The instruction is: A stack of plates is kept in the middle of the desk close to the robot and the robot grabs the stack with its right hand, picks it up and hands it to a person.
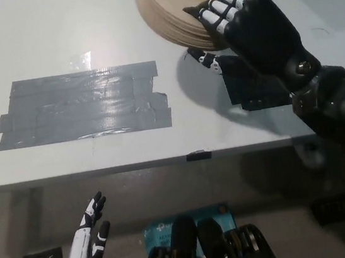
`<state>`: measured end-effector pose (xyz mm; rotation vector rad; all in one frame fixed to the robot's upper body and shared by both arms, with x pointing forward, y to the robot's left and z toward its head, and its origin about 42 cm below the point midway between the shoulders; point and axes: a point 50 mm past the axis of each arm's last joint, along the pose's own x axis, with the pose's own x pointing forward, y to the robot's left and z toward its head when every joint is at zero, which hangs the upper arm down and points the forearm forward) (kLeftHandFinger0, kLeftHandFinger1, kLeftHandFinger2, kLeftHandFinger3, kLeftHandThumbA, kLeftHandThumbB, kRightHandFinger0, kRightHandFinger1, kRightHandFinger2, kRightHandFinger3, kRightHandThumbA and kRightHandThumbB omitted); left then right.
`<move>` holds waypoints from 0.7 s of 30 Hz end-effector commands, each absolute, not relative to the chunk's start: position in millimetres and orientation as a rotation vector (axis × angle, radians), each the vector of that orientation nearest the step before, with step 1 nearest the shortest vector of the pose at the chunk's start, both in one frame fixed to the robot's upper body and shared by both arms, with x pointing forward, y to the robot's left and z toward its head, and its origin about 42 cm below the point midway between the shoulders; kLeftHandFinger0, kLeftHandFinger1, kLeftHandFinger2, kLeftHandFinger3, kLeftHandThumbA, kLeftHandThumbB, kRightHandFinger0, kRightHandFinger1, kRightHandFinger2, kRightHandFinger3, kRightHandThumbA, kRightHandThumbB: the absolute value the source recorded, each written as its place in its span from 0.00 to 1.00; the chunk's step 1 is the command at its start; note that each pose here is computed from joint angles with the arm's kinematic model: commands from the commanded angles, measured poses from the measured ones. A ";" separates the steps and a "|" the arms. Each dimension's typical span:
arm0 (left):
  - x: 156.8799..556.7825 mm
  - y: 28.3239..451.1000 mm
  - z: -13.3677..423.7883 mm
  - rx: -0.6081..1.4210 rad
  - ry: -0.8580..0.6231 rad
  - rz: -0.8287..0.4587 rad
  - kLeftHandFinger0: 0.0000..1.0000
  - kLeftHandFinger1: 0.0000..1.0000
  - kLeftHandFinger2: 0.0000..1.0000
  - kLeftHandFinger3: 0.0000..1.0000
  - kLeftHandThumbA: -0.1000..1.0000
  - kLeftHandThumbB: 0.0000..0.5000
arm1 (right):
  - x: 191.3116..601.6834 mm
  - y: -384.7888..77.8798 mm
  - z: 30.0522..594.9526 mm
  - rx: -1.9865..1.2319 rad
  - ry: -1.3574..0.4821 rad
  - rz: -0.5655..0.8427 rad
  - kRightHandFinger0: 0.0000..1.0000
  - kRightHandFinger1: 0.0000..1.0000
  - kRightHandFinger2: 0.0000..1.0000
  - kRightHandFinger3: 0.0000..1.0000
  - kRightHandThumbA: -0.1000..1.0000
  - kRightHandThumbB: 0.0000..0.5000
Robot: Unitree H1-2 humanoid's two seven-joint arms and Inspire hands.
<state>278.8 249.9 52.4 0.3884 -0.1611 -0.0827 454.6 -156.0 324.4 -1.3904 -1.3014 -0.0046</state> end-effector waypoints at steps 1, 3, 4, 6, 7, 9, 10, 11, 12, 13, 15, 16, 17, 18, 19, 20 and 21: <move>274.2 252.3 57.4 0.396 -0.208 -0.088 1.00 1.00 1.00 1.00 1.00 0.73 | 447.7 -141.8 351.0 -1.421 -1.393 -0.006 0.00 0.00 0.20 0.12 0.00 0.61; 274.4 252.3 57.5 0.399 -0.204 -0.090 1.00 1.00 1.00 1.00 1.00 0.74 | 452.2 -136.0 344.3 -1.437 -1.388 0.003 0.00 0.03 0.37 0.10 0.00 0.58; 274.4 252.4 57.4 0.400 -0.203 -0.091 1.00 1.00 1.00 1.00 1.00 0.75 | 454.1 -134.5 342.5 -1.440 -1.386 0.007 0.00 0.01 0.43 0.12 0.00 0.57; 272.9 251.7 55.5 0.401 -0.198 -0.091 1.00 1.00 1.00 1.00 1.00 0.75 | 459.8 -131.9 336.9 -1.445 -1.389 0.014 0.00 0.00 0.49 0.18 0.00 0.56; 272.1 251.7 55.1 0.401 -0.195 -0.091 1.00 1.00 1.00 1.00 1.00 0.75 | 462.2 -131.3 335.6 -1.452 -1.386 0.016 0.00 0.00 0.53 0.22 0.00 0.55; 270.9 251.8 54.6 0.402 -0.194 -0.090 1.00 1.00 1.00 1.00 1.00 0.74 | 466.6 -130.6 334.2 -1.463 -1.383 0.016 0.00 0.01 0.60 0.26 0.00 0.54; 270.6 251.7 54.2 0.399 -0.196 -0.090 1.00 1.00 1.00 1.00 1.00 0.73 | 470.1 -130.3 334.0 -1.469 -1.387 0.007 0.00 0.01 0.65 0.26 0.00 0.54; 270.6 251.6 54.1 0.396 -0.198 -0.091 1.00 1.00 1.00 1.00 1.00 0.73 | 472.1 -130.1 333.7 -1.471 -1.388 0.001 0.00 0.03 0.70 0.27 0.00 0.56; 270.9 251.4 53.9 0.395 -0.196 -0.094 1.00 1.00 1.00 1.00 1.00 0.75 | 476.3 -129.9 333.3 -1.465 -1.383 -0.003 0.00 0.10 0.77 0.30 0.00 0.57; 271.0 251.5 53.8 0.398 -0.194 -0.096 1.00 1.00 1.00 1.00 1.00 0.75 | 477.9 -129.9 333.2 -1.463 -1.377 -0.002 0.00 0.11 0.78 0.30 0.00 0.57; 270.8 251.8 53.8 0.407 -0.191 -0.098 1.00 1.00 1.00 1.00 1.00 0.74 | 482.7 -130.1 333.6 -1.479 -1.353 0.007 0.00 0.07 0.73 0.32 0.00 0.58; 270.6 251.9 53.8 0.407 -0.197 -0.097 1.00 1.00 1.00 1.00 1.00 0.73 | 486.0 -130.6 332.4 -1.492 -1.355 0.007 0.00 0.02 0.68 0.32 0.00 0.62; 270.5 251.9 53.7 0.406 -0.198 -0.097 1.00 1.00 1.00 1.00 1.00 0.73 | 486.9 -130.8 332.0 -1.495 -1.356 0.007 0.00 0.02 0.67 0.32 0.00 0.60; 270.2 251.8 54.0 0.404 -0.198 -0.101 1.00 1.00 1.00 1.00 1.00 0.73 | 491.1 -131.8 328.6 -1.506 -1.344 0.006 0.00 0.01 0.68 0.32 0.00 0.61; 270.2 251.8 54.1 0.403 -0.200 -0.103 1.00 1.00 1.00 1.00 1.00 0.73 | 492.4 -132.0 327.7 -1.509 -1.341 0.006 0.00 0.03 0.67 0.31 0.00 0.67; 270.3 251.6 54.1 0.402 -0.201 -0.104 1.00 1.00 1.00 1.00 1.00 0.73 | 494.2 -132.5 326.6 -1.515 -1.328 0.007 0.00 0.02 0.67 0.31 0.00 0.62; 270.4 251.3 53.9 0.398 -0.201 -0.104 1.00 1.00 1.00 1.00 1.00 0.73 | 496.3 -133.0 325.6 -1.522 -1.317 0.007 0.00 0.01 0.68 0.31 0.00 0.61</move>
